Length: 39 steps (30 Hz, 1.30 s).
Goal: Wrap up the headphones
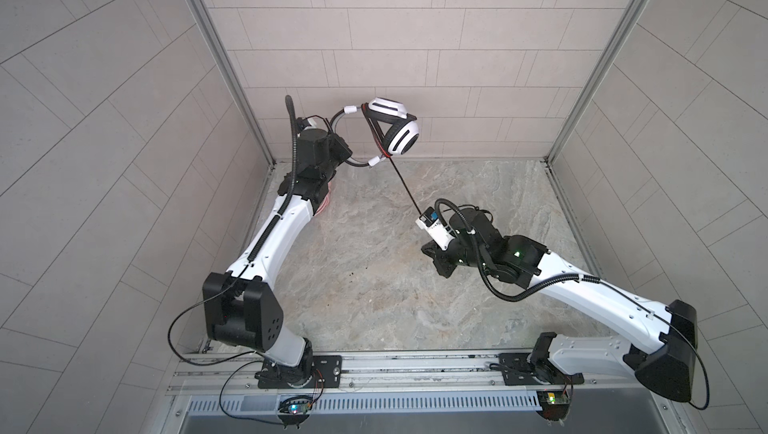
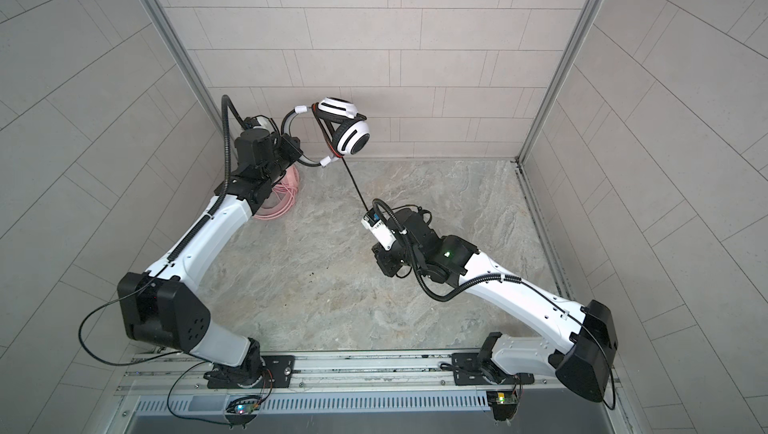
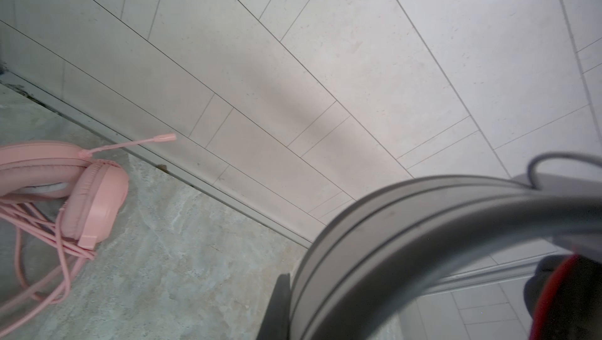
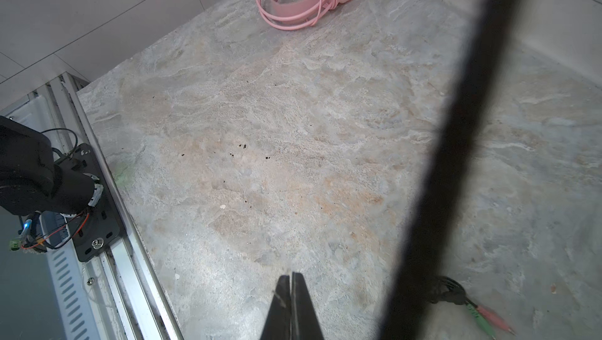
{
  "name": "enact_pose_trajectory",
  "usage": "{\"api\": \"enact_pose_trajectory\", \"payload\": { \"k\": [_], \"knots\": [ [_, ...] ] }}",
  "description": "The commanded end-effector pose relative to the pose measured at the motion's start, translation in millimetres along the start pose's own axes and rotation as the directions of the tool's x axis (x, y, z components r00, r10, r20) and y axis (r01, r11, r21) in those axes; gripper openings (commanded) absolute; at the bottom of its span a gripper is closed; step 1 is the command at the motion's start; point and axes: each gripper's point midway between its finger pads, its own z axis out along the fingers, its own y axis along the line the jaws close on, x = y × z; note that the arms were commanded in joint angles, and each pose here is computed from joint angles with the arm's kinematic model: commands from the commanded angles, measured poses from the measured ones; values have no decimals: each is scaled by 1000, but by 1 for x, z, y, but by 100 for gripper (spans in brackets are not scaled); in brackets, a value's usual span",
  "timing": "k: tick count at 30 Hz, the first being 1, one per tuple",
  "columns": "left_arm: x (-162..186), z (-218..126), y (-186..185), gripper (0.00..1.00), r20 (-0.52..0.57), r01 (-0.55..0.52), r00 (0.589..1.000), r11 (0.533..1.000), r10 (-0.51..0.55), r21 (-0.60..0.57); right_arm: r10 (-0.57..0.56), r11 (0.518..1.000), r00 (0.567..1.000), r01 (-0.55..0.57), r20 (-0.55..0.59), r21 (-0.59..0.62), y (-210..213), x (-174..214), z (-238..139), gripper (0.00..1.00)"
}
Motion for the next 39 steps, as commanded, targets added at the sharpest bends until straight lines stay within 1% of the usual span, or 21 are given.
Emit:
{"api": "enact_pose_trajectory", "payload": {
  "k": [1,4,7,10,13,16,18,21,23,26,31,33,35,38,39],
  "knots": [
    [-30,-7,4,0,157,-33,987,998,40,-47,-25,999,999,26,-24,26,-2,3,-22,0],
    [-21,-5,16,0,150,-83,984,991,99,-107,-29,999,999,29,16,34,-2,-10,-37,0],
    [-12,-5,22,0,129,-127,981,981,146,-143,-35,999,998,33,59,41,-2,-23,-51,0],
    [-4,-7,21,0,106,-180,974,970,199,-166,-51,998,995,46,91,52,-2,-35,-62,0],
    [5,-13,14,0,86,-255,958,949,274,-183,-73,995,992,64,107,82,-6,-43,-71,0],
    [17,-19,4,0,55,-349,930,919,364,-184,-103,989,988,90,111,118,-11,-51,-79,0],
    [26,-25,-4,0,31,-418,903,892,429,-174,-126,983,985,108,115,149,-15,-57,-85,0],
    [49,-39,-21,0,-27,-544,838,829,545,-130,-165,966,981,139,106,216,-25,-69,-96,0],
    [67,-50,-31,0,-56,-621,784,779,618,-87,-197,947,975,163,103,276,-34,-78,-104,0],
    [91,-64,-40,0,-101,-696,714,718,693,-2,-236,917,966,184,108,354,-46,-93,-114,0],
    [116,-90,-52,0,-138,-730,645,659,752,180,-263,874,959,191,105,447,-66,-111,-126,0],
    [126,-100,-56,0,-157,-723,624,642,765,254,-269,861,958,193,98,471,-72,-114,-127,0],
    [141,-111,-62,0,-174,-696,607,624,776,355,-267,855,958,187,103,484,-77,-117,-128,0],
    [169,-128,-75,0,-209,-617,565,577,798,535,-251,858,962,169,109,485,-81,-118,-125,0],
    [174,-132,-78,0,-220,-594,556,569,801,569,-247,860,963,168,105,483,-82,-117,-123,0]
  ]
}}
